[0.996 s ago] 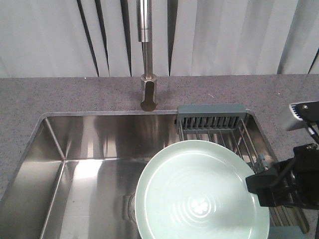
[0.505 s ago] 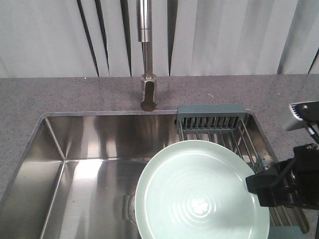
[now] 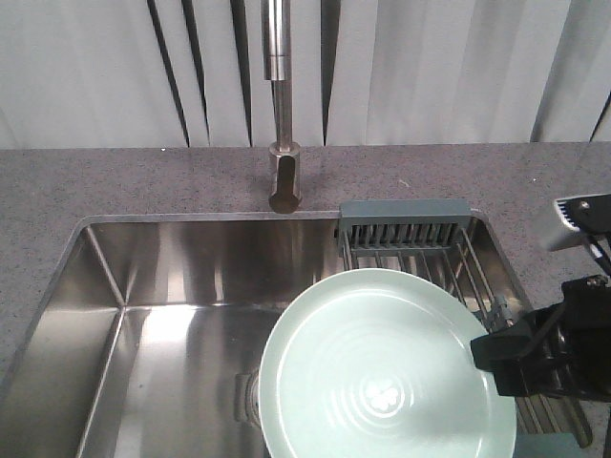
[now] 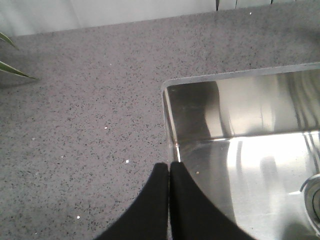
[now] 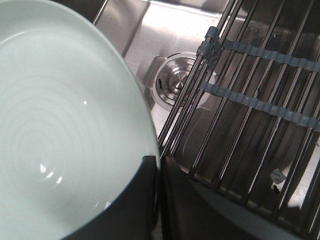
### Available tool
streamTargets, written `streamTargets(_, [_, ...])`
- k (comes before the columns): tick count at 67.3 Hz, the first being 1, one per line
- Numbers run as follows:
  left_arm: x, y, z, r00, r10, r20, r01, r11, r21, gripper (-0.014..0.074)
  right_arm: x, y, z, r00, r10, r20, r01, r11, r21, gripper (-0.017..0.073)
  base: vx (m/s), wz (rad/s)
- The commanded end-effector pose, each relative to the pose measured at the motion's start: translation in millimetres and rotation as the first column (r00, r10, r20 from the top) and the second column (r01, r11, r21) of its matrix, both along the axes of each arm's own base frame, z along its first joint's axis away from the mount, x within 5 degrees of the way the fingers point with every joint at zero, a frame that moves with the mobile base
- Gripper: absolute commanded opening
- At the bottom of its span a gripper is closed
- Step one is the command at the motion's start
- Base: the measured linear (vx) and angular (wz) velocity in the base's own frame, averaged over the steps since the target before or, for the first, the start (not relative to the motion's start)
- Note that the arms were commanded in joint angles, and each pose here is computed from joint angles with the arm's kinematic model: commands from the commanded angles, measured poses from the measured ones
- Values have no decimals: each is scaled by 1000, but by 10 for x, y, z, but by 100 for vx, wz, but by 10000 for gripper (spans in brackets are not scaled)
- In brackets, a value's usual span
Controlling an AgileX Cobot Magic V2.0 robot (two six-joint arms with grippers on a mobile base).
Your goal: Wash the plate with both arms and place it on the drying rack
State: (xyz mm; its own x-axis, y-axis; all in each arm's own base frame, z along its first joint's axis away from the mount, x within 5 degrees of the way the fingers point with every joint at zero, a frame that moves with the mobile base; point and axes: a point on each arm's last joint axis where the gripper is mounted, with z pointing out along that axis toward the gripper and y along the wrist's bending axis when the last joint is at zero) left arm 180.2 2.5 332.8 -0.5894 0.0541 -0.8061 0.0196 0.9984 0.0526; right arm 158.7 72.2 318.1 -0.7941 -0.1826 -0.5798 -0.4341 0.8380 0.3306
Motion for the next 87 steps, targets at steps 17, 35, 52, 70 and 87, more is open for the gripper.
streamTargets(17, [521, -14, -32, 999, -11, -51, 11, 1000, -8, 251, 14, 14, 131, 998, -16, 68, 13, 999, 45, -4, 0, 0])
streamTargets(35, [938, -194, -78, 959, -230, -165, 217, 972, -88, 654, 14, 14, 131, 998, -16, 68, 13, 999, 45, -4, 0, 0])
streamTargets(52, [1321, -452, -149, 834, -547, -79, 530, 832, -165, 682, 14, 14, 131, 998, -16, 68, 13, 999, 45, -4, 0, 0])
streamTargets(70, [1666, -611, -158, 684, -727, 64, 729, 678, -95, 659, 14, 14, 131, 998, -16, 68, 13, 999, 45, -4, 0, 0])
streamTargets(87, [1972, -853, -179, 545, -834, 86, 837, 547, 6, 659, 14, 14, 131, 998, -16, 68, 13, 999, 45, -4, 0, 0])
